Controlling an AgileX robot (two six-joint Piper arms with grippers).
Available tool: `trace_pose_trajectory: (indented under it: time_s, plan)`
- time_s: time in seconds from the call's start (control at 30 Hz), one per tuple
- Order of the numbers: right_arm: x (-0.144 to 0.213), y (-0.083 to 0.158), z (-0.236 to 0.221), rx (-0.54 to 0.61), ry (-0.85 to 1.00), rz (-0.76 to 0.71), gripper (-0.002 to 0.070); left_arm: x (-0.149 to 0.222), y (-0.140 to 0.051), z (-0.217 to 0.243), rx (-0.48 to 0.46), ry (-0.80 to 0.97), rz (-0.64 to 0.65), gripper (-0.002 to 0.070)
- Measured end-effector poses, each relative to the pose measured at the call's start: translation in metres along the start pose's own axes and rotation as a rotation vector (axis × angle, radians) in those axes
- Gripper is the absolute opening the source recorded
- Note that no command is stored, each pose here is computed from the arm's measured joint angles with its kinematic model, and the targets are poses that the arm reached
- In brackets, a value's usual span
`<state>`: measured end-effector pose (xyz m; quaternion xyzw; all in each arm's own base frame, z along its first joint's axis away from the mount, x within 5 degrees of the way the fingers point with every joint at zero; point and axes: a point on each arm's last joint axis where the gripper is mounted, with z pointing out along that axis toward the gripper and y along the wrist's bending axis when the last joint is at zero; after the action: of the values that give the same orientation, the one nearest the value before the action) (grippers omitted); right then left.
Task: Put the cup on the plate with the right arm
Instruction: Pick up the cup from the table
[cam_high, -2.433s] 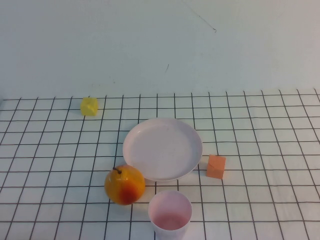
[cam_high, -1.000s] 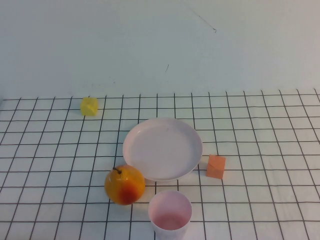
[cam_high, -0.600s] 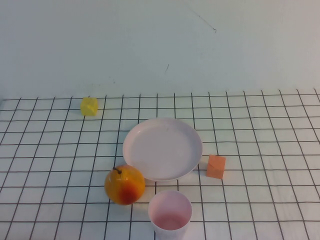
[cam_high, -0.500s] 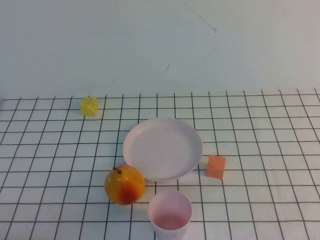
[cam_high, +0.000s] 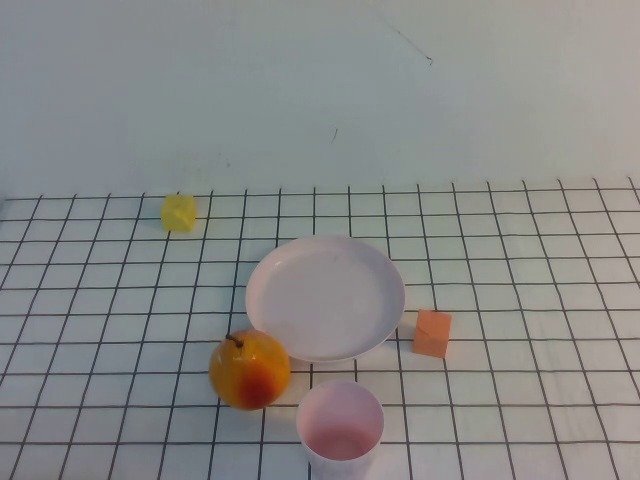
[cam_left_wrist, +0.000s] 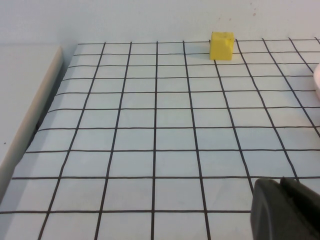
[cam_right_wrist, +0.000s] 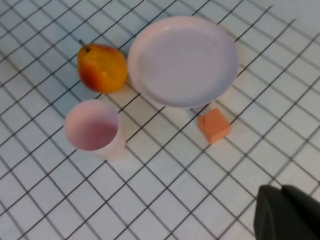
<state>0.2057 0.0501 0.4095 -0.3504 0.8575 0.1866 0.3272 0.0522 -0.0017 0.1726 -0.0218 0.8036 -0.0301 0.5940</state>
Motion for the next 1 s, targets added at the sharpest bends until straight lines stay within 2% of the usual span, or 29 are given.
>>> trace_pose_trajectory:
  time_s: [0.1,0.2,0.4,0.53,0.67,0.8,0.93,1.0]
  plan:
    - [-0.007,-0.005,0.039,-0.112,0.085,-0.018,-0.0002,0.0,0.0,0.0,0.0,0.0,0.0,-0.0003]
    - [-0.012,0.001,0.078,-0.217,0.163,-0.051,-0.0002,0.0,0.0,0.0,0.0,0.0,0.0,-0.0003]
    - [-0.016,0.042,0.154,-0.418,0.309,-0.218,-0.0002,0.0,0.0,0.0,0.0,0.0,0.0,-0.0003]
    - [-0.012,0.071,0.192,-0.487,0.376,-0.337,-0.0001,0.0,0.0,0.0,0.0,0.0,0.0,-0.0003]
    - [-0.012,0.084,0.218,-0.5,0.396,-0.384,0.002,0.0,0.0,0.0,0.0,0.0,0.0,-0.0003]
    - [-0.014,0.087,0.233,-0.509,0.409,-0.392,0.0141,0.0,0.0,0.0,0.0,0.0,0.0,-0.0003]
    - [-0.012,0.087,0.247,-0.495,0.405,-0.389,0.0323,0.0,0.0,0.0,0.0,0.0,0.0,-0.0003]
    - [-0.012,0.085,0.253,-0.479,0.395,-0.386,0.038,0.0,0.0,0.0,0.0,0.0,0.0,-0.0003]
